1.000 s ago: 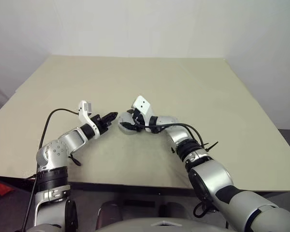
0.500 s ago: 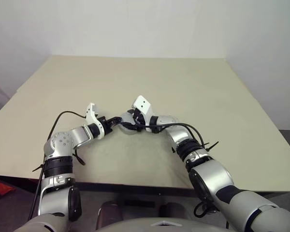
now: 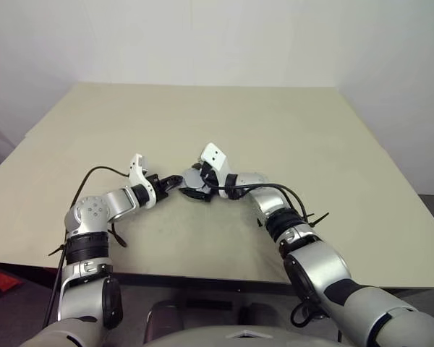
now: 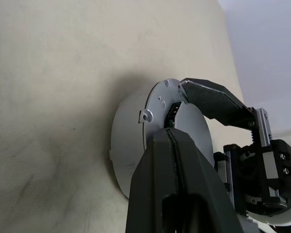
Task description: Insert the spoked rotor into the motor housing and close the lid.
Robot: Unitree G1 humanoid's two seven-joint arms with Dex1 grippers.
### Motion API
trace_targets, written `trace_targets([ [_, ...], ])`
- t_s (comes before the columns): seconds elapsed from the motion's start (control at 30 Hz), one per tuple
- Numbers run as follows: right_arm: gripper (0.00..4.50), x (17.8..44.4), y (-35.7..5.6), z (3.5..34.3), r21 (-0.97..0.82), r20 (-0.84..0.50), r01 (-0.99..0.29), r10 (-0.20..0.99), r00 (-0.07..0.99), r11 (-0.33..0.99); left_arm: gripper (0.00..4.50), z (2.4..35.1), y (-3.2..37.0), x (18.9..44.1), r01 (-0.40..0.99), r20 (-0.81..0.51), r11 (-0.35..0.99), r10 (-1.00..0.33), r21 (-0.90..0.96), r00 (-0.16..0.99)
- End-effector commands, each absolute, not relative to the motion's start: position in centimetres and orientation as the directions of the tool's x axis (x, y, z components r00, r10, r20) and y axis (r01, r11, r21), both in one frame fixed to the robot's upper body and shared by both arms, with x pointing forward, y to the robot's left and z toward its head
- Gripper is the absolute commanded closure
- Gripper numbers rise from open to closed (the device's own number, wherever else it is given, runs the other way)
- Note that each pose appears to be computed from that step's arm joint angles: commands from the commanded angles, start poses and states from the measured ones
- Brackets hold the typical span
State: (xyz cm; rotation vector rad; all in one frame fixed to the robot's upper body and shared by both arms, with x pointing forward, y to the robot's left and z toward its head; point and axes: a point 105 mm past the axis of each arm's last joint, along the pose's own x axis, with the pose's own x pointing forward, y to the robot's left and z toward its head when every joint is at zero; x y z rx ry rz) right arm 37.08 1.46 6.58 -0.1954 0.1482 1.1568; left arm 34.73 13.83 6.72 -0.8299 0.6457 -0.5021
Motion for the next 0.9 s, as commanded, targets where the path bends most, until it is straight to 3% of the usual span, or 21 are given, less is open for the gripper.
trace_targets([
  [0.03,0.01,37.0,1.5,7.5,-0.051,-0.171,-0.925,0.909,0.379,0.376,4.50,5.6,13.7,34.0,0.125,-0.376,0.599,-0.636,-0.791,0.673],
  [0.47,0.01,37.9,1.7,11.4,0.026,-0.022,-0.910,0.910,0.414,0.415,4.50,5.7,12.9,33.6,0.146,-0.358,0.578,-0.663,-0.803,0.658],
  [0.77,0.01,40.2,-0.9,12.3,0.244,-0.072,-0.813,0.846,0.528,0.529,4.50,6.3,12.7,33.4,0.178,-0.330,0.566,-0.677,-0.805,0.658],
  [0.9,0.01,40.2,-3.0,13.1,0.357,-0.128,-0.786,0.860,0.494,0.505,4.50,6.2,12.8,33.4,0.175,-0.332,0.568,-0.674,-0.804,0.660],
])
